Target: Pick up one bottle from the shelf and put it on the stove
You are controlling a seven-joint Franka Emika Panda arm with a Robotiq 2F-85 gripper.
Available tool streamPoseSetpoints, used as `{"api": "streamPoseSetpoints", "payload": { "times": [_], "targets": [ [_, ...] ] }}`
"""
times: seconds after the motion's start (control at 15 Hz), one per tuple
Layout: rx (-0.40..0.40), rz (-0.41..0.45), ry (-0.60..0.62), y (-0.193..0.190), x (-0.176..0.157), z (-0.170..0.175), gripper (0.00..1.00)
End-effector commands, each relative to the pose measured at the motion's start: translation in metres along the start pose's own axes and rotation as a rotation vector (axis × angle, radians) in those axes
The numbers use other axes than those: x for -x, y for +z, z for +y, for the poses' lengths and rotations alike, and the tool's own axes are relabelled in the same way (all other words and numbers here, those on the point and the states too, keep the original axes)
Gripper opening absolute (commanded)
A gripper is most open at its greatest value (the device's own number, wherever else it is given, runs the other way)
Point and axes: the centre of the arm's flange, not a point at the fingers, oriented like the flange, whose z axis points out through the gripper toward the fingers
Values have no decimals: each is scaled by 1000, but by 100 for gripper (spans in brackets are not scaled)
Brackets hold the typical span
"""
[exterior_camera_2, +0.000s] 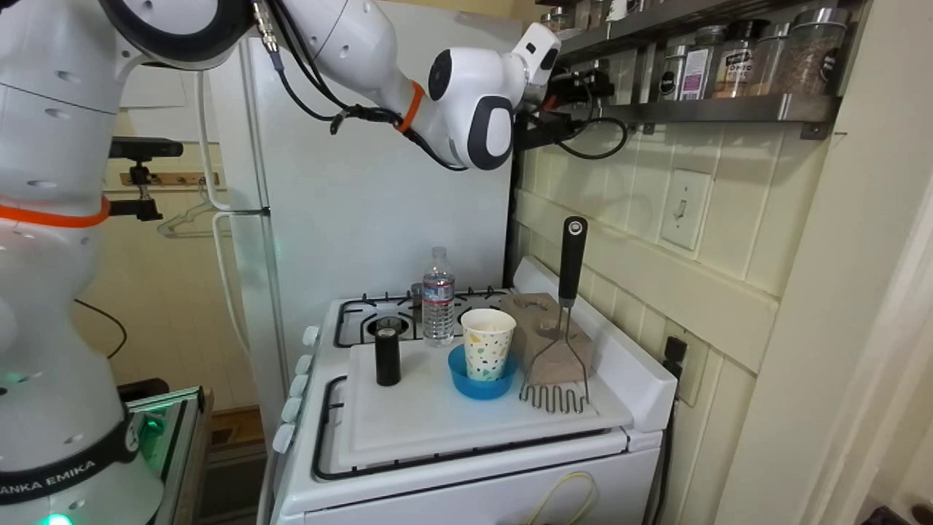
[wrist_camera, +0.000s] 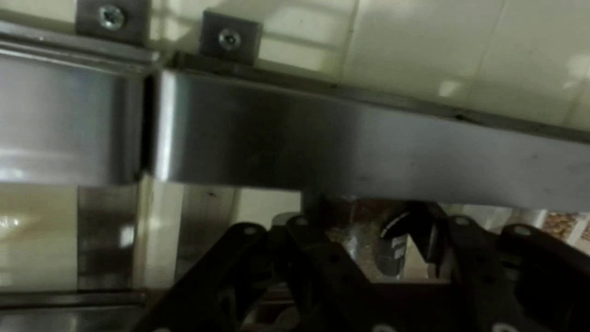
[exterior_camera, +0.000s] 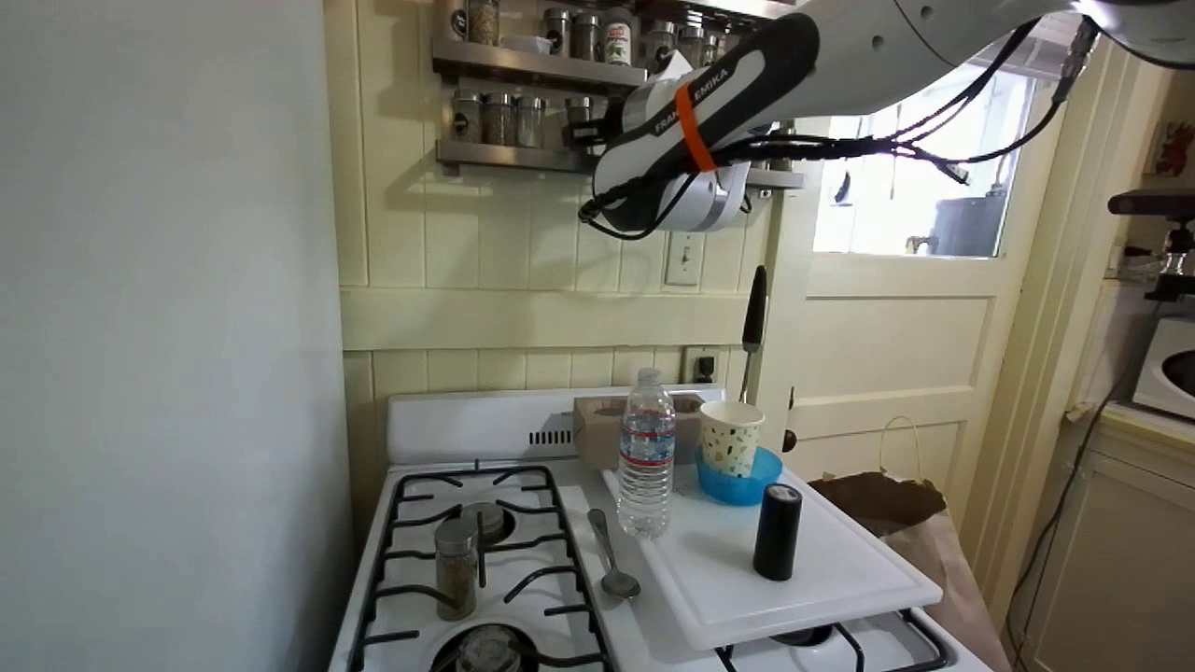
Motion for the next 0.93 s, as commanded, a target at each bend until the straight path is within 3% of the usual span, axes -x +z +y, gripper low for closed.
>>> {"api": "streamPoseSetpoints", "payload": {
  "times": [0.0, 0.4, 0.87],
  "targets": [
    [42, 26, -47, -20, -2, -6, 25],
    [93, -32, -187, -36, 6, 6, 25],
    [95, -45, -453, -44, -2, -3, 25]
  ]
}}
